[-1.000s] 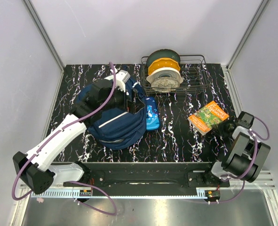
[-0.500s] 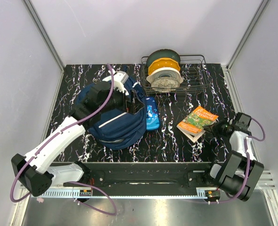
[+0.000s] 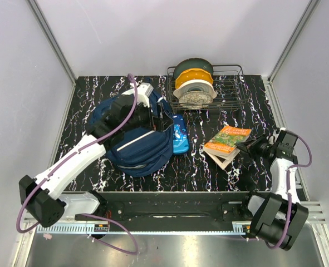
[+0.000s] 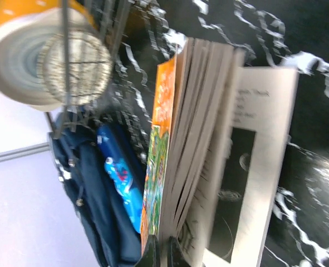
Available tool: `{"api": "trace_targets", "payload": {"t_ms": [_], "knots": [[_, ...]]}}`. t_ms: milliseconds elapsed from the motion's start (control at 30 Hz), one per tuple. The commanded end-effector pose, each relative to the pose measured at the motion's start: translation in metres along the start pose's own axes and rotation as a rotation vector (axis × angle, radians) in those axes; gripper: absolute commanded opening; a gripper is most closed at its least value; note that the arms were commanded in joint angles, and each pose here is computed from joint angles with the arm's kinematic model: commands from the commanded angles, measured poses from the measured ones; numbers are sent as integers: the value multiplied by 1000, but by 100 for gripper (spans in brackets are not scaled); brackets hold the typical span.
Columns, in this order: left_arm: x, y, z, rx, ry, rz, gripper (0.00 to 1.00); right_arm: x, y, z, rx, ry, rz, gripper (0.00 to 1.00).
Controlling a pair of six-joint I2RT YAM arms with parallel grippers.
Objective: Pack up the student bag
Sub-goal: Pick up the book from the center of the board.
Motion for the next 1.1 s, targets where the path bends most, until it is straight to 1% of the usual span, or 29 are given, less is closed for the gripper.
{"api": "trace_targets", "payload": {"t_ms": [0, 67, 167, 300, 367, 400, 433, 500, 533, 567, 633, 700, 767, 800, 833, 900, 967, 1000, 1067], "knots": [[-7, -24, -1, -16, 111, -25, 99, -4, 17, 49, -259, 33, -9, 0], [-4, -40, -8, 42, 138, 23, 99, -4, 22, 59, -316, 63, -2, 0], [-3, -57, -17, 115, 175, 48, 99, -4, 32, 73, -357, 120, -5, 0], [3, -81, -15, 138, 203, 88, 99, 0, 45, 90, -412, 202, -5, 0], [0, -88, -21, 179, 207, 94, 99, 7, 49, 98, -448, 235, 17, 0], [4, -95, -18, 180, 218, 109, 99, 9, 50, 101, -461, 240, 26, 0], [1, -99, -22, 202, 228, 97, 99, 12, 50, 104, -465, 250, 33, 0], [9, -111, -20, 227, 251, 129, 99, 14, 51, 104, -474, 254, 46, 0], [6, -116, -26, 264, 268, 126, 99, 15, 52, 108, -496, 275, 46, 0], [7, -118, -30, 298, 275, 149, 99, 17, 53, 110, -512, 282, 53, 0], [9, -128, -32, 324, 299, 150, 99, 19, 55, 115, -538, 292, 62, 0], [16, -135, -35, 365, 319, 184, 99, 23, 58, 120, -568, 317, 77, 0], [15, -137, -43, 439, 343, 197, 99, 29, 61, 126, -597, 347, 86, 0], [21, -139, -42, 451, 384, 213, 99, 30, 63, 129, -610, 358, 88, 0], [14, -138, -49, 509, 379, 175, 99, 32, 63, 131, -618, 368, 94, 0], [12, -136, -57, 590, 408, 164, 99, 37, 64, 134, -638, 394, 109, 0], [12, -135, -60, 634, 415, 183, 99, 41, 67, 138, -660, 405, 124, 0], [12, -136, -62, 662, 428, 180, 99, 43, 68, 142, -688, 435, 124, 0], [14, -136, -63, 696, 444, 182, 99, 45, 66, 144, -706, 421, 147, 0]]}}
Point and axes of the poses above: each gripper's point midway between its finger pads, its own y axis back along the fingers, its own z axis along the line the jaws close on, x = y × z, the point moved 4 cm from there along y, back along the fingers, and after that the axes turned 6 degrees about y, right-handed, at the moved point
